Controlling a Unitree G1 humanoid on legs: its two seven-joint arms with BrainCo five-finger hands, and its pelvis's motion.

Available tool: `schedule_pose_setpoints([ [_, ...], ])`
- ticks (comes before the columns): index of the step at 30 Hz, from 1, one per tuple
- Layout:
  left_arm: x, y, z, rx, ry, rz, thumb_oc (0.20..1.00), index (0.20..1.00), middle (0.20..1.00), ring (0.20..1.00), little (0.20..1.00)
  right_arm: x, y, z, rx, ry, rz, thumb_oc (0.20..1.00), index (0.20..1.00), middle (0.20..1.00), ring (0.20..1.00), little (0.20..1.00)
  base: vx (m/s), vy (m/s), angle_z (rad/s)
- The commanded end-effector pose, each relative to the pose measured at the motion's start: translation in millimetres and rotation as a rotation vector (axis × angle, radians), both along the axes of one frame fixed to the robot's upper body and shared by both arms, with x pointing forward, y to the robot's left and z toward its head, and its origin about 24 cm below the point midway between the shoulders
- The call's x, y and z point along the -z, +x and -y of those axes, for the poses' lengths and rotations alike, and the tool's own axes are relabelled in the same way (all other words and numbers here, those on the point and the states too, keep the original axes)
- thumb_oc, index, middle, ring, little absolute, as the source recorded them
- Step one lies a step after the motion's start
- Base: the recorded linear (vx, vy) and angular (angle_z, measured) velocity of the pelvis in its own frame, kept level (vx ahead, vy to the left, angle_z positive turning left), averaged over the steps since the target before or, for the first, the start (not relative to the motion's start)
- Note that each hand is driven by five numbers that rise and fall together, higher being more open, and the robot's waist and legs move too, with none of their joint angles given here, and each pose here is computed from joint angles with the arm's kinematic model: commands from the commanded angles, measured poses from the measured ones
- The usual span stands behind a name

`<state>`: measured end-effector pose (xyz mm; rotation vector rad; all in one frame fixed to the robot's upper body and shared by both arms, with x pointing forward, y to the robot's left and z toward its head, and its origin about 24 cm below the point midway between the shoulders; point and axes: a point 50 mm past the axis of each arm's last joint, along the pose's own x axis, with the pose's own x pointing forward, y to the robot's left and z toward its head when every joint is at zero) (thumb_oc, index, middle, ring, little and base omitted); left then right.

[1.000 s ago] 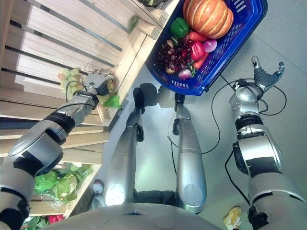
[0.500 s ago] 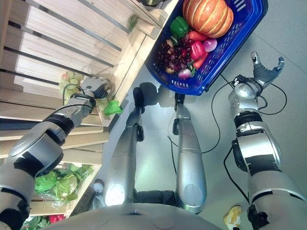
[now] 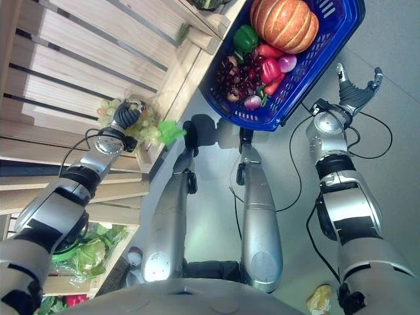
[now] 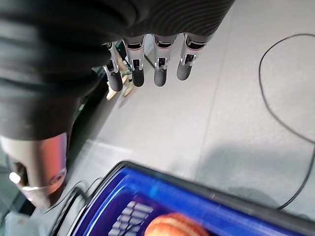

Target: Pick up fruits and vegetables into the basket

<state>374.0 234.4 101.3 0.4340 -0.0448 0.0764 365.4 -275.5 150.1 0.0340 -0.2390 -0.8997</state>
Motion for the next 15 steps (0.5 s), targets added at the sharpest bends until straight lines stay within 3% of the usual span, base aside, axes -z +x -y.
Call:
schedule_pose_setpoints([
  [1, -15.0, -1.7, -0.4, 0.023, -0.247, 0.123, 0.200, 0.200, 0.200, 0.200, 0.200, 1.5, -10.0, 8.4, 0.063, -0.059, 0.006, 1.000, 1.000, 1.000, 1.000, 1.000, -0.02, 0.037, 0.02],
  [11, -37.6, -2.8, -14.1, 0.018, -0.574, 0.260, 0.200, 0.200, 0.200, 0.200, 0.200, -0.6, -12.2, 10.4, 0.037, -0.082, 0.016, 1.000, 1.000, 1.000, 1.000, 1.000, -0.01, 0.018, -0.01],
  [15, -56.1, -4.5, -17.4, 0.079, -0.733, 0.377, 0.200, 0.200, 0.200, 0.200, 0.200, -6.7, -9.5, -4.2, -0.113, -0.150, 0.056, 1.000, 1.000, 1.000, 1.000, 1.000, -0.01, 0.016, -0.04],
])
